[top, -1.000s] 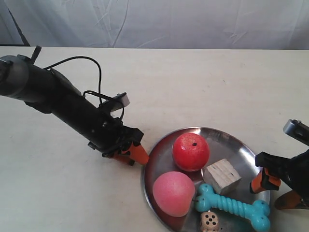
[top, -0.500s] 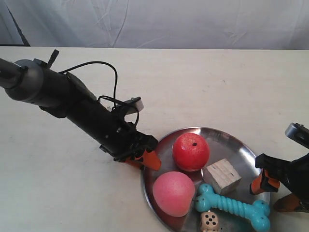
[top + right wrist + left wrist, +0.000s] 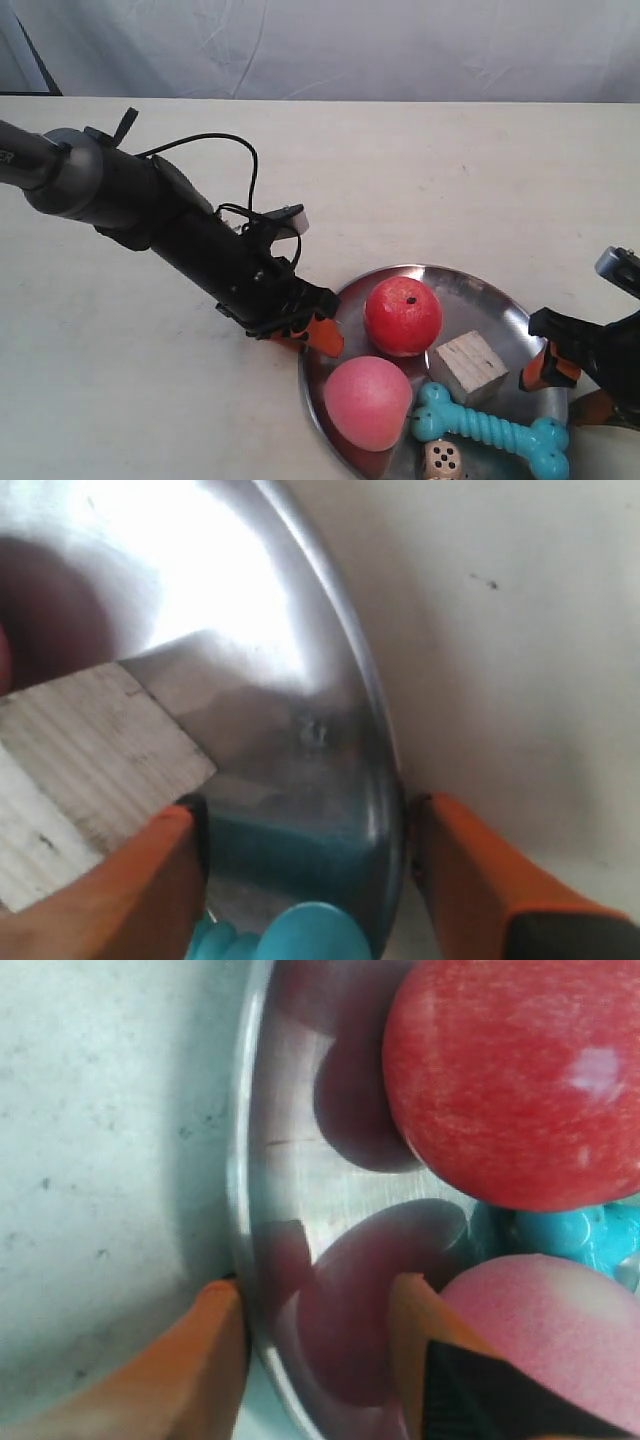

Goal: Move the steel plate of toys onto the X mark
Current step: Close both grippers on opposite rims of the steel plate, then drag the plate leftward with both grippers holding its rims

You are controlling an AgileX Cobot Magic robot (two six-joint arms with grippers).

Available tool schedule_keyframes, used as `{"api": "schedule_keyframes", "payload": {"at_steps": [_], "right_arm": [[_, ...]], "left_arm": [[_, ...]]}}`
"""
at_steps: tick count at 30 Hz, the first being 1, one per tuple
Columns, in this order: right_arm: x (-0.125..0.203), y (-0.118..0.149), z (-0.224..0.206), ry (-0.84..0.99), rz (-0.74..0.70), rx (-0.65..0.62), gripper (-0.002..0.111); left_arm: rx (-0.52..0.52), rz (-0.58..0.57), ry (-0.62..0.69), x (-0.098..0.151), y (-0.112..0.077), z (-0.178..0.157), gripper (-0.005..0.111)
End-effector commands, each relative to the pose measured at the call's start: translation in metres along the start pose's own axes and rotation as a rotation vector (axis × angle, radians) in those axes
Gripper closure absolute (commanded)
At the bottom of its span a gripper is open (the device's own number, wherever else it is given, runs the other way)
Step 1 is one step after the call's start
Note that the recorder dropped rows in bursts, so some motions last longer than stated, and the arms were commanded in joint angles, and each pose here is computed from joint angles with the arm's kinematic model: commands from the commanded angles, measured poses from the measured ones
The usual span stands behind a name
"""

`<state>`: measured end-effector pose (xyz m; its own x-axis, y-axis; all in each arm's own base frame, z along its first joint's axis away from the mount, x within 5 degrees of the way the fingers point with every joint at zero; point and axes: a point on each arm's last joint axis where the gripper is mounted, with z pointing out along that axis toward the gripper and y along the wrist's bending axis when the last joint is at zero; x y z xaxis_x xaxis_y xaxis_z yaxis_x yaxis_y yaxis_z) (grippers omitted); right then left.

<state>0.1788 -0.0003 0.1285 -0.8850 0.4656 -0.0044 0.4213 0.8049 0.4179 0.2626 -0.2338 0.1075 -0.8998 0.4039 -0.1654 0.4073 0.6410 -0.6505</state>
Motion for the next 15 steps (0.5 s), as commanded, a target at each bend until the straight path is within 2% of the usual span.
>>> {"api": "schedule_keyframes", "payload": {"at_steps": [1, 5, 7, 15], "right_arm": [[0.0, -0.001, 0.0, -0.012, -0.005, 0.003, 0.062], [-0.002, -0.001, 0.0, -0.033, -0.004, 0.011, 0.079], [-0.002, -0.001, 0.0, -0.035, -0.009, 0.012, 0.084], [-0.002, -0.007, 0.012, 0.029, -0.016, 0.03, 0.087]], "left_arm": [[0.004, -0.002, -0.006, -0.001, -0.002, 0.003, 0.063], [0.002, -0.005, -0.011, -0.001, -0.002, 0.003, 0.063], [0.002, -0.007, -0.014, -0.001, -0.002, 0.003, 0.063], [-0.013, -0.003, -0.038, -0.003, -0.005, 0.006, 0.063]]}}
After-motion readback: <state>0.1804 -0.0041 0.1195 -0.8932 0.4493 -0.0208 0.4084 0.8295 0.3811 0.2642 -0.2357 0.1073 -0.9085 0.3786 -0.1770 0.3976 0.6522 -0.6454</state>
